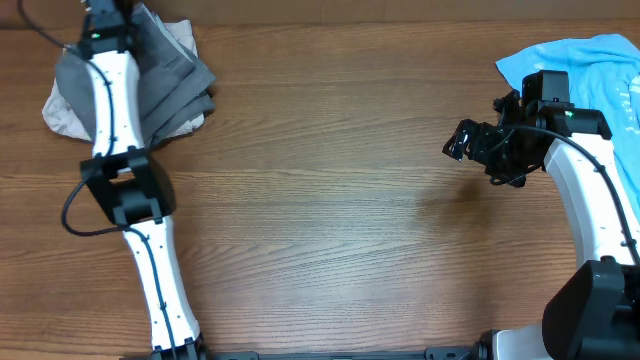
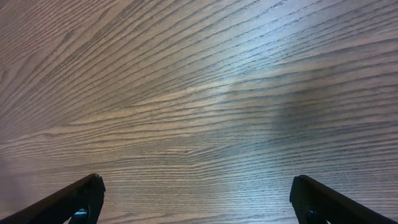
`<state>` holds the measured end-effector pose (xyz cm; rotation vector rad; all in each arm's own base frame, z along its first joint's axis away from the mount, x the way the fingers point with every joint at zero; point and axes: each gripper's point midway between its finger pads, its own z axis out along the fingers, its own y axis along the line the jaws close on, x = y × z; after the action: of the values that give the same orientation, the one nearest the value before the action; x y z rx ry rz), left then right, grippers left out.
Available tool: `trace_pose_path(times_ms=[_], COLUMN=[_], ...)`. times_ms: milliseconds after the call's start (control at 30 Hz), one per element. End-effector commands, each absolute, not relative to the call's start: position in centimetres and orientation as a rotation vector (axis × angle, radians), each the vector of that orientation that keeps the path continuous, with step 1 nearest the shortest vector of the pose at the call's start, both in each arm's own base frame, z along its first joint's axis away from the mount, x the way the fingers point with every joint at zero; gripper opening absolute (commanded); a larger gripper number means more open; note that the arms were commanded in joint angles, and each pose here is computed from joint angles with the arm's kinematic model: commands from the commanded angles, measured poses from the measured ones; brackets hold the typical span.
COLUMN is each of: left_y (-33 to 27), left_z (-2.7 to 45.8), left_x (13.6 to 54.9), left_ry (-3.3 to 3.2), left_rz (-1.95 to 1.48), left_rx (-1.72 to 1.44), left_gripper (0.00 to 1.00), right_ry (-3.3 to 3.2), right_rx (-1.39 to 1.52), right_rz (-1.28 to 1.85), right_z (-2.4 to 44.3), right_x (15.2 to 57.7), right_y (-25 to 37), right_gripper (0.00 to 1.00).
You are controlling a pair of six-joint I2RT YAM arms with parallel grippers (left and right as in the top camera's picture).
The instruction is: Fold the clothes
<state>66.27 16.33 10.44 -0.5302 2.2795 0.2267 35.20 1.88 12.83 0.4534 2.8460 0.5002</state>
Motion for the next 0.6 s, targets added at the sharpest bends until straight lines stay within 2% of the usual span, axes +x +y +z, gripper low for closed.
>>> trace_pose_path(times_ms=[0,167,433,567], left_y=[13.8,13.8,13.4,13.0], left_z=[12.7,11.1,5.2,6.5], left_x=[67.1,66.8,64.7,64.9], left_ry=[2.238,2.265,2.413,2.401], left_rz=[0.169,0.210,0.222,0.224], left_rx=[-0.502,-0.515,-0.524,-0.505], left_gripper=[0.06,0.06,0.04,0.04], right_ry=[2.837,2.837,2.837,2.837], right_rx=[0.455,0.454,0.454,0.454], right_rz=[0.495,0.495,0.495,0.495], right_z=[13.0,13.0,13.0,13.0], right_x=[35.3,35.3,35.3,35.3], right_y=[1.7,1.7,1.7,1.7], right_gripper=[1.00,1.00,1.00,1.00])
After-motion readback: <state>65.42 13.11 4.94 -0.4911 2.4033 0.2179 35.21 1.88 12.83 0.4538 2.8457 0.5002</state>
